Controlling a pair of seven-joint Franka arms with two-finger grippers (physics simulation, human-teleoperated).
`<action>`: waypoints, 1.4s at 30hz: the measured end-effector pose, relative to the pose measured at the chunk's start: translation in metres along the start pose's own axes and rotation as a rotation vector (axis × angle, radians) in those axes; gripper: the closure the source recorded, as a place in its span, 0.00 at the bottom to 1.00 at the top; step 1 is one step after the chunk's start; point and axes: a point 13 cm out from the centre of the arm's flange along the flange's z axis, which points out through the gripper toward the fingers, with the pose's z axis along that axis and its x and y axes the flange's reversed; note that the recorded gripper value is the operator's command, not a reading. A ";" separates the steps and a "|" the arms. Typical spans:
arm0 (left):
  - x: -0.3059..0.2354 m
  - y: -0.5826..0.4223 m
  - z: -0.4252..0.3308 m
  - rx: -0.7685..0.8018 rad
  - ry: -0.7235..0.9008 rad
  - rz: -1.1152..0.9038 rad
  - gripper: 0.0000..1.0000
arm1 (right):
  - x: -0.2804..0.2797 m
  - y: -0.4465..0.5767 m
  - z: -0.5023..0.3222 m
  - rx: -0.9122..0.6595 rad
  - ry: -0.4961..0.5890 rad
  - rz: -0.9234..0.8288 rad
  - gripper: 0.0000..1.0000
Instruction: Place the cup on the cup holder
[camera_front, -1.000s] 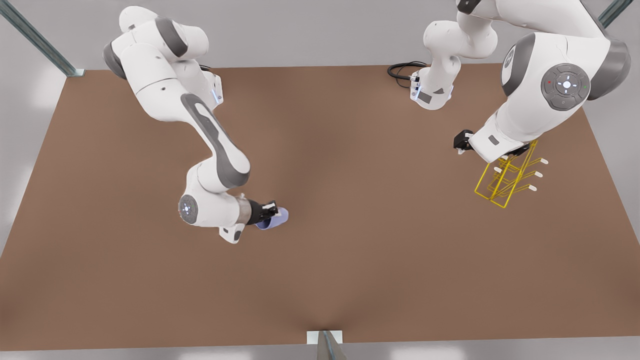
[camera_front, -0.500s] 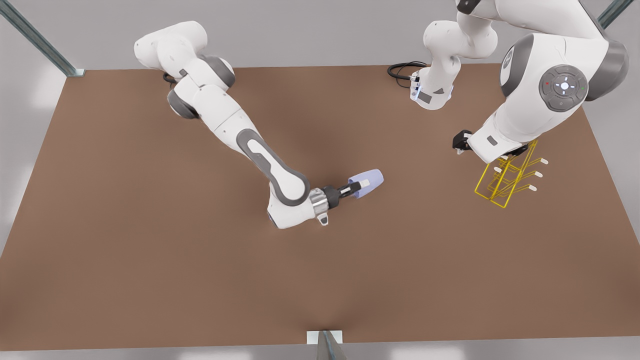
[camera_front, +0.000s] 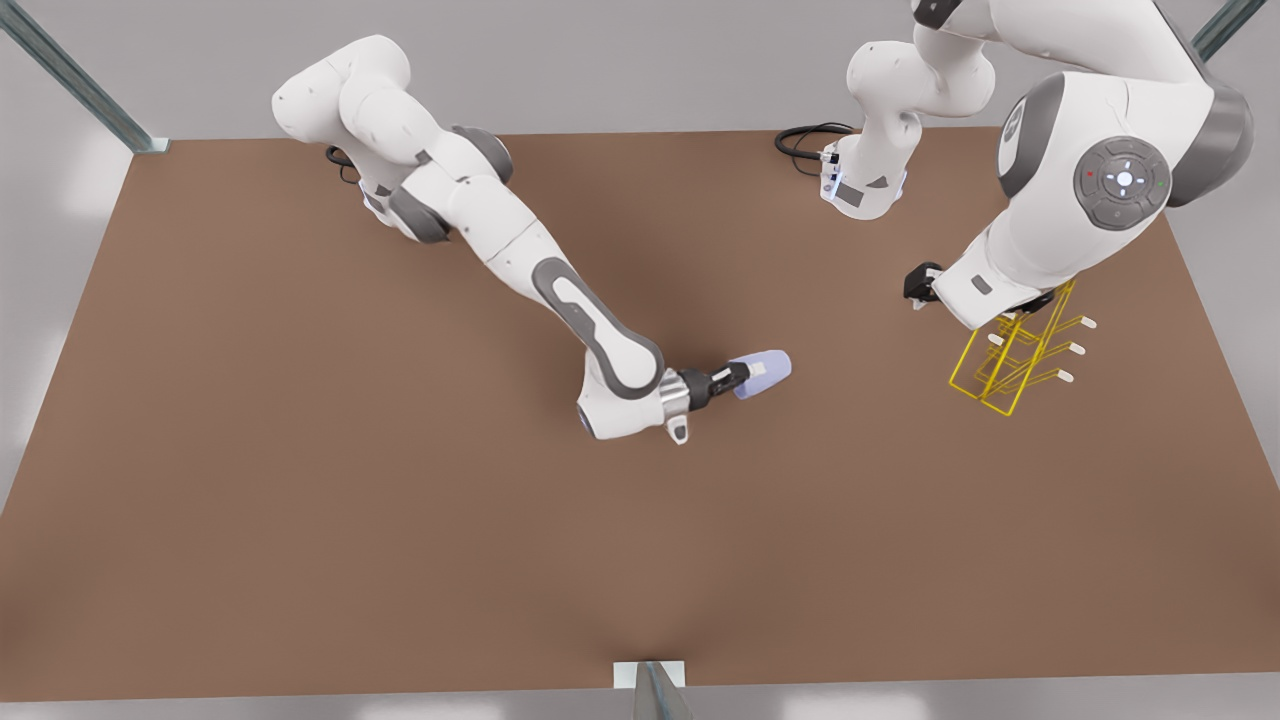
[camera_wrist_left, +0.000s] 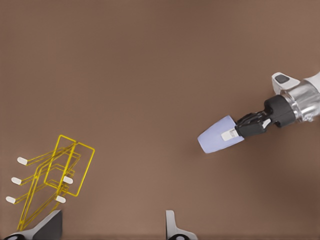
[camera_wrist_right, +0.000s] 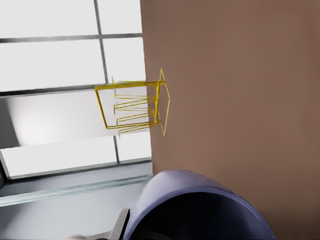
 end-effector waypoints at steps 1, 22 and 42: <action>0.000 0.000 0.000 0.000 0.001 0.000 0.00 | -0.001 -0.003 -0.001 0.016 -0.003 -0.018 0.79; -0.033 -0.053 0.036 -0.014 0.010 0.080 0.00 | -0.043 -0.031 -0.103 0.254 0.027 -0.264 0.00; -0.074 -0.201 0.374 0.028 -0.117 0.776 0.00 | 0.129 0.261 -0.724 1.390 0.028 -0.135 0.00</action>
